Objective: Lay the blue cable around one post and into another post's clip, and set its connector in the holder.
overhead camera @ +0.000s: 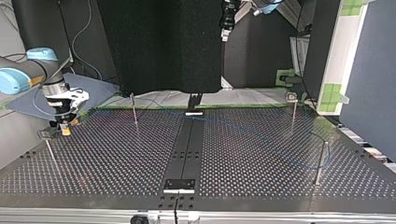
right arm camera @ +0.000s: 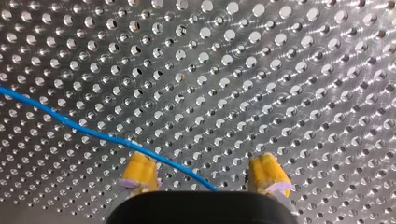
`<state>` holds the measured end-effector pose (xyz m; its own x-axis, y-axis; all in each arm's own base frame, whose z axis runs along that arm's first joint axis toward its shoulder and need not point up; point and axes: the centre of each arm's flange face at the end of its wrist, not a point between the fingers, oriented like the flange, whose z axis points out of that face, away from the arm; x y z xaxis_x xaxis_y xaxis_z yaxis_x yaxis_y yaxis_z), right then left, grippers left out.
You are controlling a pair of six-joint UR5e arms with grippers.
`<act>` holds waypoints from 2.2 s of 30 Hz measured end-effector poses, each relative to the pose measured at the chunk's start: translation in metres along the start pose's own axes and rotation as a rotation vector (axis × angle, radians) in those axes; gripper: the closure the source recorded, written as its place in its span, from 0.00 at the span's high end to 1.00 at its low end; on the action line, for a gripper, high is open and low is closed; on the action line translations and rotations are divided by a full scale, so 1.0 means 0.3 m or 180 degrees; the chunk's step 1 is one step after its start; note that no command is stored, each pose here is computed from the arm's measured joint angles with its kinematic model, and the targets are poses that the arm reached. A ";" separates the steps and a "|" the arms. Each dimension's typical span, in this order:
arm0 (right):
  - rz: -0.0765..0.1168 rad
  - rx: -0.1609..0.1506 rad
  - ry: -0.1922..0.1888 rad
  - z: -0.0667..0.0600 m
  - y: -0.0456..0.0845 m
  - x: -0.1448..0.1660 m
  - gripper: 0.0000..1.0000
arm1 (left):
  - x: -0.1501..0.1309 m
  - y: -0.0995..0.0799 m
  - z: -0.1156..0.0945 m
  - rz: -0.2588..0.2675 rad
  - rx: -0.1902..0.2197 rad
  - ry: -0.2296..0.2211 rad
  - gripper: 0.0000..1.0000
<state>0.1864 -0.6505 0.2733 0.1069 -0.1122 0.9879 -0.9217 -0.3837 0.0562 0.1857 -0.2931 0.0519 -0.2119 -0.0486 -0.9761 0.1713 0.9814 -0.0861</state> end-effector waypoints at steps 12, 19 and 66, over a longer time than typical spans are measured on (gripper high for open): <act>-0.0058 -0.0063 -0.0059 -0.018 -0.010 0.021 1.00 | 0.000 0.003 -0.001 0.0006 -0.0027 0.0003 1.00; -0.0073 -0.0091 -0.0078 -0.030 -0.020 0.038 1.00 | 0.001 0.005 -0.001 0.0008 -0.0036 0.0005 1.00; -0.0166 0.0106 -0.0124 -0.193 -0.460 -0.040 1.00 | -0.083 -0.068 0.087 -0.0343 0.0014 -0.0312 1.00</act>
<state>0.2907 -0.5429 0.2621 0.1694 -0.1266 0.9774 -0.9017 -0.4202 0.1018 0.2124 -0.3169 0.0726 -0.1343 -0.1716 -0.9760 0.1569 0.9688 -0.1919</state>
